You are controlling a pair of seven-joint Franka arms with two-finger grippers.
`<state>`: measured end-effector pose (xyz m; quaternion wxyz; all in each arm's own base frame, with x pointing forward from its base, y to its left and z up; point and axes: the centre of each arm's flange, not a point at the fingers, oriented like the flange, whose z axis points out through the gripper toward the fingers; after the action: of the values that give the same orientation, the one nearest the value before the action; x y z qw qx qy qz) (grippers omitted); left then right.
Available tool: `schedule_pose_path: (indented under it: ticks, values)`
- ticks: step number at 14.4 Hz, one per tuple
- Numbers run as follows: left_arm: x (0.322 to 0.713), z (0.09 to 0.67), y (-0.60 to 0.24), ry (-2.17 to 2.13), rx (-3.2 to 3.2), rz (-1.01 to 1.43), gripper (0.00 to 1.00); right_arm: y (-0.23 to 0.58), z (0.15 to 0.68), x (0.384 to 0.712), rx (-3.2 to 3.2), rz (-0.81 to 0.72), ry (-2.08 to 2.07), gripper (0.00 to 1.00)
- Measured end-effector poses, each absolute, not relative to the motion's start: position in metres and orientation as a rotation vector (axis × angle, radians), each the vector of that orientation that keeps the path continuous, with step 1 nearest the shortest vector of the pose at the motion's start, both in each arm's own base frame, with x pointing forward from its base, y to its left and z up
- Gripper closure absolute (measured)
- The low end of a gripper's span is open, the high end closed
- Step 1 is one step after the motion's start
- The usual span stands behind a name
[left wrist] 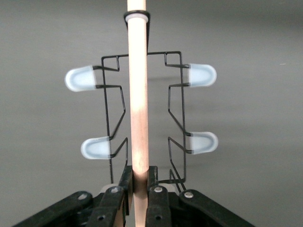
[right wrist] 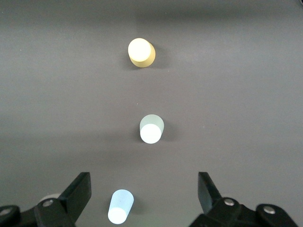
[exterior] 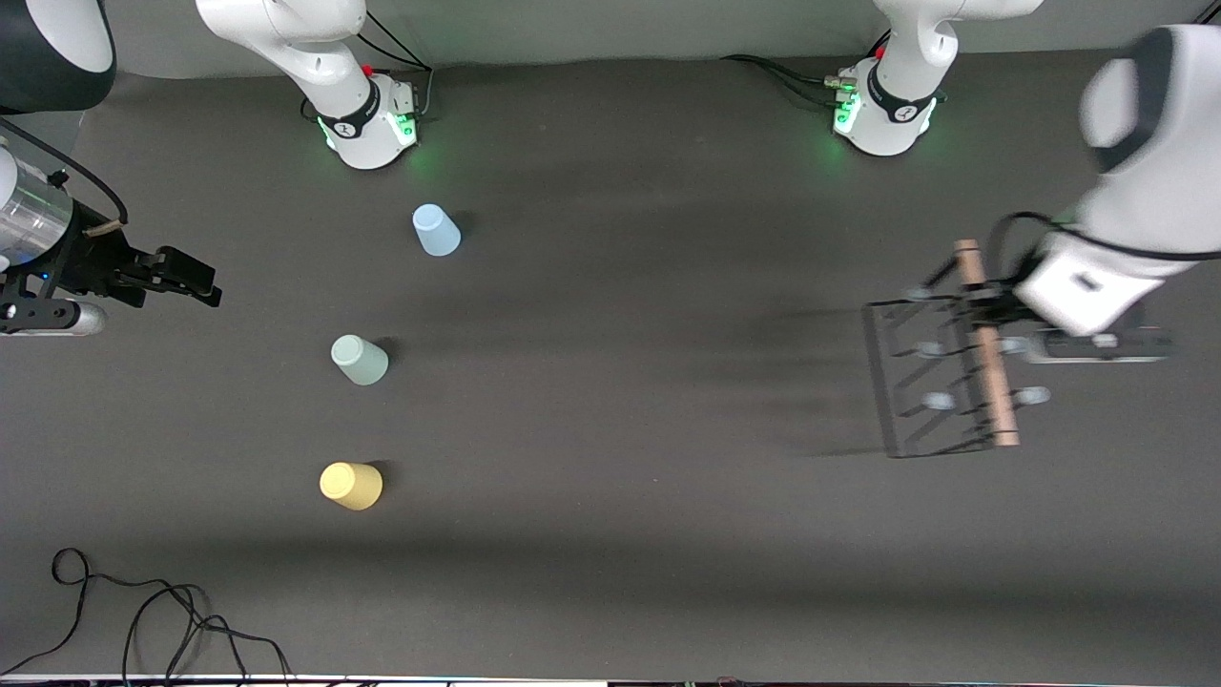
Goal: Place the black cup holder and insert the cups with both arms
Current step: 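Carry the rack to mid-table with the left gripper while the right gripper reaches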
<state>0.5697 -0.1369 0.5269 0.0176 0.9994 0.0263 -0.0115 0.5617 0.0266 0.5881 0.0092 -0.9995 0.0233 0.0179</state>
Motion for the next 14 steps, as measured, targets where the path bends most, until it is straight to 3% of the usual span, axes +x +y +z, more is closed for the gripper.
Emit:
schedule_pose_path:
  ticks: [7, 14]
  values:
    - [0.528, 0.494, -0.399, 0.135, 3.092, -0.04, 0.84, 0.036, 0.494, 0.572, -3.122, 0.057, 0.052, 0.0]
    - [0.48, 0.445, -0.526, 0.107, 3.058, 0.021, 0.84, 0.033, 0.369, 0.545, -3.14, 0.082, 0.015, 0.0]
